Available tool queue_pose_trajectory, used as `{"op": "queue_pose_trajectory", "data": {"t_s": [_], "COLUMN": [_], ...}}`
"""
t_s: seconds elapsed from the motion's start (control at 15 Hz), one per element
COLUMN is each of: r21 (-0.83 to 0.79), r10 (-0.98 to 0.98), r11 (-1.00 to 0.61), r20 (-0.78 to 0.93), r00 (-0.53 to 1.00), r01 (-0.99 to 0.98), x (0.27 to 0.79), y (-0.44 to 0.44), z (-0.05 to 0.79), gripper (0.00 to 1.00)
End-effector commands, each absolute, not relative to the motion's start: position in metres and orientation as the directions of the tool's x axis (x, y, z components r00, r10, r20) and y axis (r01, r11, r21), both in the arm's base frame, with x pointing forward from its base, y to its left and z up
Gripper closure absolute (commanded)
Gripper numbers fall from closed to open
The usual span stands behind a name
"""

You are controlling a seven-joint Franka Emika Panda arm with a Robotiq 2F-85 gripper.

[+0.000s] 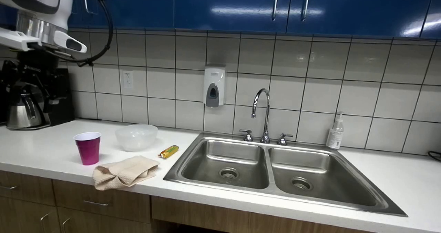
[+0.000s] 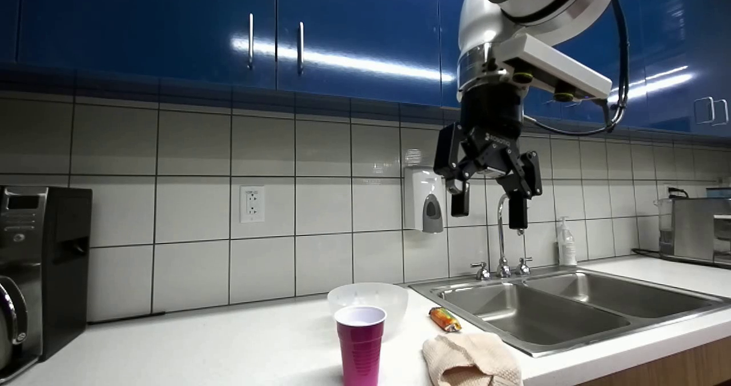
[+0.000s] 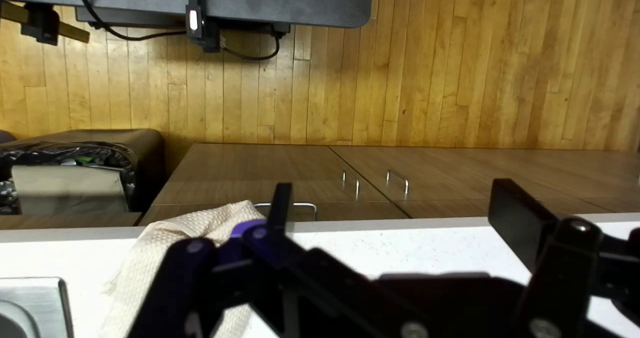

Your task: Put the towel in the bowl

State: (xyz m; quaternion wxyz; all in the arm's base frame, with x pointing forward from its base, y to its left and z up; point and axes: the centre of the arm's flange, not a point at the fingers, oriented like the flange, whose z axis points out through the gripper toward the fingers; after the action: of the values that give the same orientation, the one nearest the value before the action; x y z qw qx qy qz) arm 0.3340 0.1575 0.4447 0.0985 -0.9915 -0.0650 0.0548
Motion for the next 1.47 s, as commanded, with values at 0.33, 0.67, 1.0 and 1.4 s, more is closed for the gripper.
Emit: {"op": "queue_pose_trajectory", "data": {"t_s": [0.33,0.67,1.0,1.4], "r21": [-0.13,-0.074,-0.059,-0.038], "r10": [0.08,0.032,-0.033,-0.122], "r11": [-0.988,-0.997,-0.998,-0.992], "r20": [0.023,0.084,0.12,0.153], "r00": [0.996,0.996,0.992,0.981], "r01": [0.083,0.038,-0.027,-0.118], "x": [0.351,0.372,0.395,0.422], "y": [0.138,0.121,0.109,0.096], "z": [0.407,0.378,0.348,0.307], "gripper": [0.0,0.0,0.0,0.0]}}
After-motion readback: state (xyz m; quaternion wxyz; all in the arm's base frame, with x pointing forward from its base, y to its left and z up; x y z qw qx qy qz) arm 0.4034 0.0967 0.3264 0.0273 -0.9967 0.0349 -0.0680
